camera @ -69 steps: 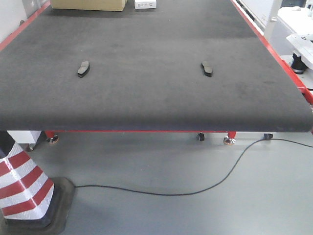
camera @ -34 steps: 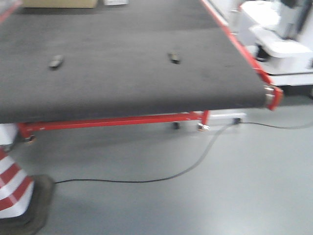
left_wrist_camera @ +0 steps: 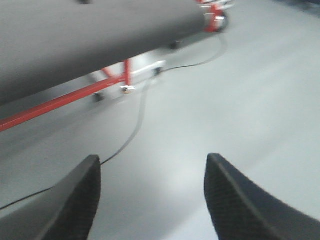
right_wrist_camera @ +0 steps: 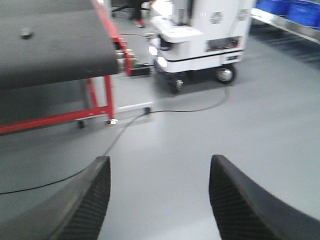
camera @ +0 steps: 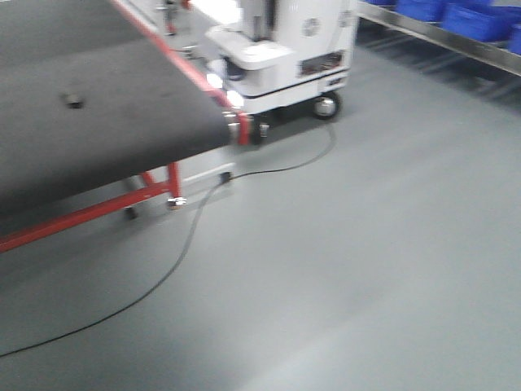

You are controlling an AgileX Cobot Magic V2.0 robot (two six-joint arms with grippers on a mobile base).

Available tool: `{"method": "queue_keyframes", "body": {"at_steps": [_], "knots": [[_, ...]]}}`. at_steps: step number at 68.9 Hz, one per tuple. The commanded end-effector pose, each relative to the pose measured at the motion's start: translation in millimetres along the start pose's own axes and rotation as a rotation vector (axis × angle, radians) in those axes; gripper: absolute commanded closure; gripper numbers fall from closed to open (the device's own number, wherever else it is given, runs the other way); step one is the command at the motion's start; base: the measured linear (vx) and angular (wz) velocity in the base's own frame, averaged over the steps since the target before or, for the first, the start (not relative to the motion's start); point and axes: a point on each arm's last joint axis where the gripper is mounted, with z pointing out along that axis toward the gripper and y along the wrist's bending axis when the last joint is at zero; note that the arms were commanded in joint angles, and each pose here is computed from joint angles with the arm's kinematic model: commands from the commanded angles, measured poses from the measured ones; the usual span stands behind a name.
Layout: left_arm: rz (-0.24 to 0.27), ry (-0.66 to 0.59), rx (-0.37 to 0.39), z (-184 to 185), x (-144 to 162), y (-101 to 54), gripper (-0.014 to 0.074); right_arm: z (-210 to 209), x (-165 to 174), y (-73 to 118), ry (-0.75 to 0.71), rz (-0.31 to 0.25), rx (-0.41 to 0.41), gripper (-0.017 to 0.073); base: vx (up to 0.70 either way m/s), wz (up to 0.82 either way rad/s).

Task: Move and align brake pads A on conveyor
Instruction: 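Turn and drive the base along the yellow floor line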

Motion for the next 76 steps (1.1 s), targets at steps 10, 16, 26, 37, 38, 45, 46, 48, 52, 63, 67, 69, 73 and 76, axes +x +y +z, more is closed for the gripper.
{"method": "queue_keyframes", "body": {"at_steps": [10,16,26,37,38,45,46,48,52,63,67,69,73,76], "knots": [[-0.009,-0.076,0.006,-2.2,-11.5,-0.5,0.0169,-2.0,-12.6,-1.0,-0.08,-0.01,0.013,0.0146,-0.1,-0.75],[-0.009,-0.076,0.006,-2.2,-11.5,-0.5,0.0169,-2.0,-12.6,-1.0,-0.08,-0.01,0.013,0.0146,-0.1,-0.62],[-0.009,-0.076,0.006,-2.2,-11.5,-0.5,0.0169,-2.0,-12.7,-1.0,-0.081,-0.01,0.013,0.0146,-0.1,-0.59],[-0.009,-0.076,0.006,-2.2,-11.5,-0.5,0.0169,-2.0,-12.6,-1.0,-0.08,-0.01,0.013,0.0146,-0.11,-0.63],[-0.009,-0.076,0.006,-2.2,-11.5,-0.5,0.0169,-2.0,-12.6,-1.0,-0.08,-0.01,0.013,0.0146,-0.11,-0.65],[-0.009,-0.076,0.006,-2.2,-11.5,-0.5,0.0169,-2.0,-12.6,-1.0,-0.08,-0.01,0.013,0.0146,-0.12,-0.66],[-0.009,-0.076,0.006,-2.2,-11.5,-0.5,0.0169,-2.0,-12.6,-1.0,-0.08,-0.01,0.013,0.0146,-0.11,-0.68],[-0.009,-0.076,0.006,-2.2,-11.5,-0.5,0.0169,-2.0,-12.6,-1.0,-0.08,-0.01,0.013,0.0146,-0.11,-0.68],[-0.009,-0.076,0.006,-2.2,-11.5,-0.5,0.0169,-2.0,-12.6,-1.0,-0.08,-0.01,0.013,0.0146,-0.1,-0.7],[-0.009,-0.076,0.006,-2.2,-11.5,-0.5,0.0169,-2.0,-12.6,-1.0,-0.08,-0.01,0.013,0.0146,-0.07,-0.8],[-0.009,-0.076,0.006,-2.2,-11.5,-0.5,0.0169,-2.0,-12.6,-1.0,-0.08,-0.01,0.013,0.0146,-0.04,-0.91],[-0.009,-0.076,0.006,-2.2,-11.5,-0.5,0.0169,-2.0,-12.6,-1.0,-0.08,-0.01,0.013,0.0146,-0.03,-0.94],[-0.009,-0.076,0.006,-2.2,-11.5,-0.5,0.0169,-2.0,-12.6,-1.0,-0.08,-0.01,0.013,0.0146,-0.02,-0.97],[-0.009,-0.076,0.006,-2.2,-11.5,-0.5,0.0169,-2.0,-12.6,-1.0,-0.08,-0.01,0.013,0.0146,-0.01,-0.98]]}}
